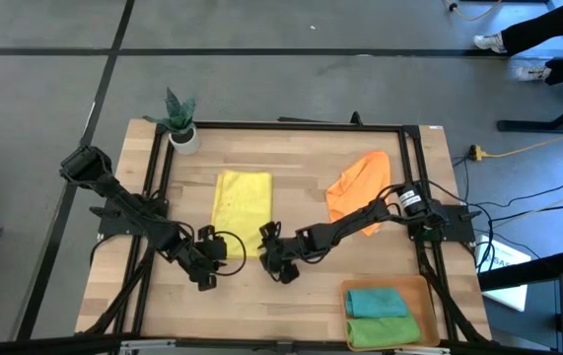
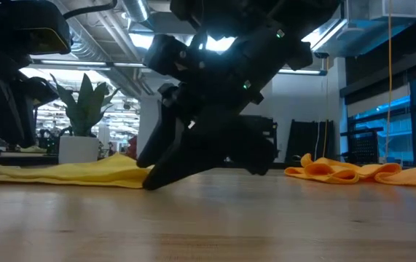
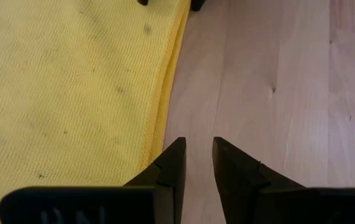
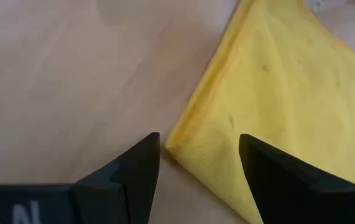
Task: Roll microfiber towels into tight, uniform cylinder then place into a basket
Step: Roll the yellow microfiber towel
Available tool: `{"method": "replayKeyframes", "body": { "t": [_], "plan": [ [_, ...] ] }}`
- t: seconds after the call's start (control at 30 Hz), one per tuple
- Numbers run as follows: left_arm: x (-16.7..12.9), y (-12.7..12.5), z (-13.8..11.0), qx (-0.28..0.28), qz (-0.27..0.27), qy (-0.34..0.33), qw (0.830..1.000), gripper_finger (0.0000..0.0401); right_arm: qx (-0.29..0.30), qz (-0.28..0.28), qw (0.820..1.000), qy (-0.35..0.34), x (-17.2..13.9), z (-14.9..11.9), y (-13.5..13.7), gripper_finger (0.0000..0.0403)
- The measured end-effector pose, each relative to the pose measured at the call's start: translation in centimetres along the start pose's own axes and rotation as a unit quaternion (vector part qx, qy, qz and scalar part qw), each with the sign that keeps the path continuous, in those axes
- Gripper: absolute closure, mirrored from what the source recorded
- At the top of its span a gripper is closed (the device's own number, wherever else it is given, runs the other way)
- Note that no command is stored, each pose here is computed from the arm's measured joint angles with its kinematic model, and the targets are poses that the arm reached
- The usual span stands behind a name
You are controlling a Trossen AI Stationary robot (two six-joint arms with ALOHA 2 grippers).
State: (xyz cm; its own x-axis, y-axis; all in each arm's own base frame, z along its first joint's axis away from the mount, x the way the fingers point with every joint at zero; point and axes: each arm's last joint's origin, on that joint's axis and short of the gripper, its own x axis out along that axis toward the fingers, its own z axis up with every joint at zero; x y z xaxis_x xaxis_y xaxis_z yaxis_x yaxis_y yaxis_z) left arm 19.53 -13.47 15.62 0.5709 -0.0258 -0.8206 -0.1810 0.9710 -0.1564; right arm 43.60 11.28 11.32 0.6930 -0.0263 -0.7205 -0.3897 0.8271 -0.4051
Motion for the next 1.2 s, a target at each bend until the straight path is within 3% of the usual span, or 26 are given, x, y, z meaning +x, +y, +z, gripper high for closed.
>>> {"method": "replayKeyframes", "body": {
  "t": [0.2, 0.33, 0.7, 0.83, 1.0, 1.2],
  "plan": [
    [0.0, 0.0, 0.0, 0.000, 0.000, 0.000, 1.000, 0.0330, 0.001, -0.032, 0.999, 0.018, 0.0, -0.2, -0.1, 0.0187],
    [0.0, 0.0, 0.0, -0.009, 0.000, 0.000, 1.000, 0.0330, 0.000, -0.035, 0.999, 0.025, 0.0, -0.4, -0.1, 0.0214],
    [-0.1, 0.6, -0.6, 0.007, 0.035, 0.029, 0.999, 0.0330, -0.002, -0.040, 0.998, 0.038, 0.2, -0.7, -0.2, 0.0389],
    [-0.2, 0.9, -1.4, 0.028, 0.062, 0.033, 0.997, 0.0330, 0.000, -0.040, 0.999, 0.037, 0.2, -0.7, -0.2, 0.0389],
    [-0.4, 0.5, -2.7, 0.082, 0.060, 0.036, 0.994, 0.0330, 0.001, -0.038, 0.999, 0.035, 0.2, -0.7, -0.2, 0.0397],
    [-0.7, 0.1, -3.1, 0.134, 0.083, 0.002, 0.988, 0.0330, 0.001, -0.036, 0.999, 0.034, 0.2, -0.7, -0.2, 0.0397]
  ]
}}
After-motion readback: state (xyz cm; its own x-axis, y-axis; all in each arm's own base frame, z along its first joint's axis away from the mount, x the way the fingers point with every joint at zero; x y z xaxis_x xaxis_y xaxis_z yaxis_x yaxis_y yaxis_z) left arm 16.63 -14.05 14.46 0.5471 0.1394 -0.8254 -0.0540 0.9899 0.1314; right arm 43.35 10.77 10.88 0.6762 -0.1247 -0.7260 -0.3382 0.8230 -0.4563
